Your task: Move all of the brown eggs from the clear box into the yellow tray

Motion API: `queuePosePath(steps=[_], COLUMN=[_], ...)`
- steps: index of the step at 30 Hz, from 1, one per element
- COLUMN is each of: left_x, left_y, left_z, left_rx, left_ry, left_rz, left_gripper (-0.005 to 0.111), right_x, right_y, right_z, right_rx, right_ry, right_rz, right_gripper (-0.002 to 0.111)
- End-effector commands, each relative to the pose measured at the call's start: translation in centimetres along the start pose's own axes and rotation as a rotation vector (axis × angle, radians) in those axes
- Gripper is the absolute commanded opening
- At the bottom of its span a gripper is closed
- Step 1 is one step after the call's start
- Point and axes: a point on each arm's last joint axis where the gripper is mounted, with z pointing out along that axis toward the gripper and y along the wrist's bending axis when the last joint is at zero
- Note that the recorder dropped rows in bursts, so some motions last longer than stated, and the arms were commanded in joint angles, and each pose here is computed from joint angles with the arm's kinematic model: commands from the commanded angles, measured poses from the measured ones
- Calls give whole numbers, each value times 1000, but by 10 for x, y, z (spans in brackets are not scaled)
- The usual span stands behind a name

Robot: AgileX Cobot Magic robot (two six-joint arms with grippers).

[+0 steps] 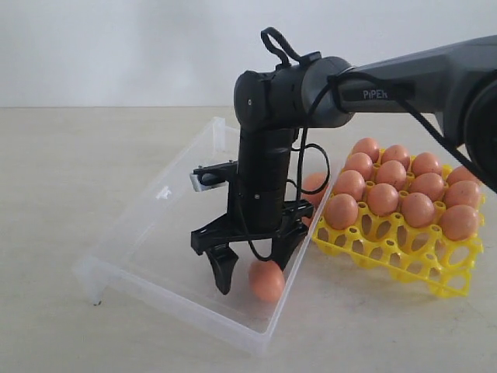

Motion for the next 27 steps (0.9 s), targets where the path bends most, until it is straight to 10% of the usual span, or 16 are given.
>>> queuePosePath(steps=[1,7,18,27], left_x=[0,0,0,0], left_y=[0,0,0,0], left_z=[0,0,0,0], left_rx=[3,3,3,3], left_ry=[-7,-7,-5,-7], left_rz=[0,0,0,0], left_gripper=[4,4,4,4], right_x=[0,0,0,0], right_y=[-8,-8,-8,-7], right_z=[2,2,2,2], right_rx=[79,78,78,66], right_ry=[13,9,6,13], right_rz=[-38,40,120,-67], right_gripper=[79,74,23,8])
